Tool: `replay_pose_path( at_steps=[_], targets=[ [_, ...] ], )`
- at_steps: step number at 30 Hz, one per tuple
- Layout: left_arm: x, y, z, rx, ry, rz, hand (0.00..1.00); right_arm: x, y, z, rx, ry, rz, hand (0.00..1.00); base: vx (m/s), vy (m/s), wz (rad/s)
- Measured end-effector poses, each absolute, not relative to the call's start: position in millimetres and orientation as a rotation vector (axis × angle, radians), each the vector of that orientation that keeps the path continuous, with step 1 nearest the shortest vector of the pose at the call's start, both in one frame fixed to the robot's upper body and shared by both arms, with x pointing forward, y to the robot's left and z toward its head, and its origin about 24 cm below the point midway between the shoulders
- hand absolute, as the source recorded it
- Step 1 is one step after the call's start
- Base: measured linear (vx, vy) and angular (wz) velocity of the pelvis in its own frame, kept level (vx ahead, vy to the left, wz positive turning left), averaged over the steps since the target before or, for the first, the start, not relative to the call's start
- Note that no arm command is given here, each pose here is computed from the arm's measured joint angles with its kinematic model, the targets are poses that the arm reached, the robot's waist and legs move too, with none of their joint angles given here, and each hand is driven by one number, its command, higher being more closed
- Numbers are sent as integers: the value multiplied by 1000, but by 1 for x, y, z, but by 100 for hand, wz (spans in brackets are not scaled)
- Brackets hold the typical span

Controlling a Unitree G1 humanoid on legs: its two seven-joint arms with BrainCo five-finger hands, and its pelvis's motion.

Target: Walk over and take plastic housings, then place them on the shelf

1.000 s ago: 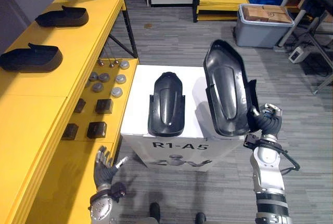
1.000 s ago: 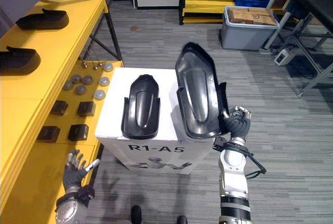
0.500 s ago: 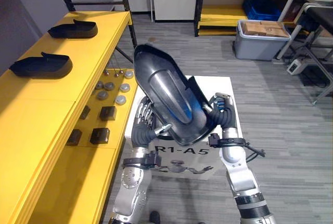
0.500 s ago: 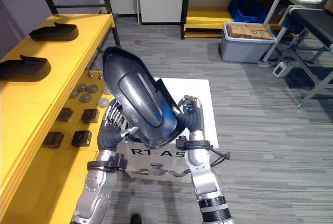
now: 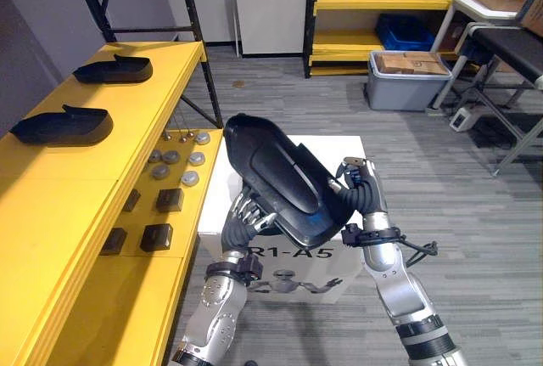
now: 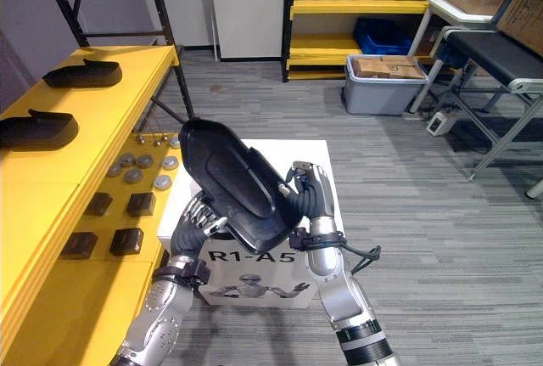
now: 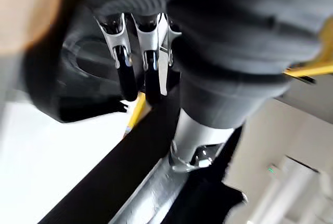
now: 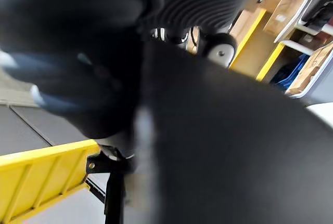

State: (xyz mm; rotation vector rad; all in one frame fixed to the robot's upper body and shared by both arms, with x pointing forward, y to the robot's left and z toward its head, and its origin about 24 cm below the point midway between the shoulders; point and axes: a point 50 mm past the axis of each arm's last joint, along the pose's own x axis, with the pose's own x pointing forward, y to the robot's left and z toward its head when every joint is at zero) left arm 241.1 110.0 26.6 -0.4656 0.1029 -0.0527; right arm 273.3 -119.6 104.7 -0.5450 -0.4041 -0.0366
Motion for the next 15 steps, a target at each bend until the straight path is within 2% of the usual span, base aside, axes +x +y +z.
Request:
replay_pose_path(
  at_steps=[8, 15],
  targets=[
    [235, 100, 13, -485, 218, -98, 100, 264, -98, 98, -489, -418, 63, 100, 0, 0, 0],
    [236, 102, 12, -510, 226, -86, 100, 260, -97, 94, -455, -411, 70, 100, 0, 0, 0]
  ],
)
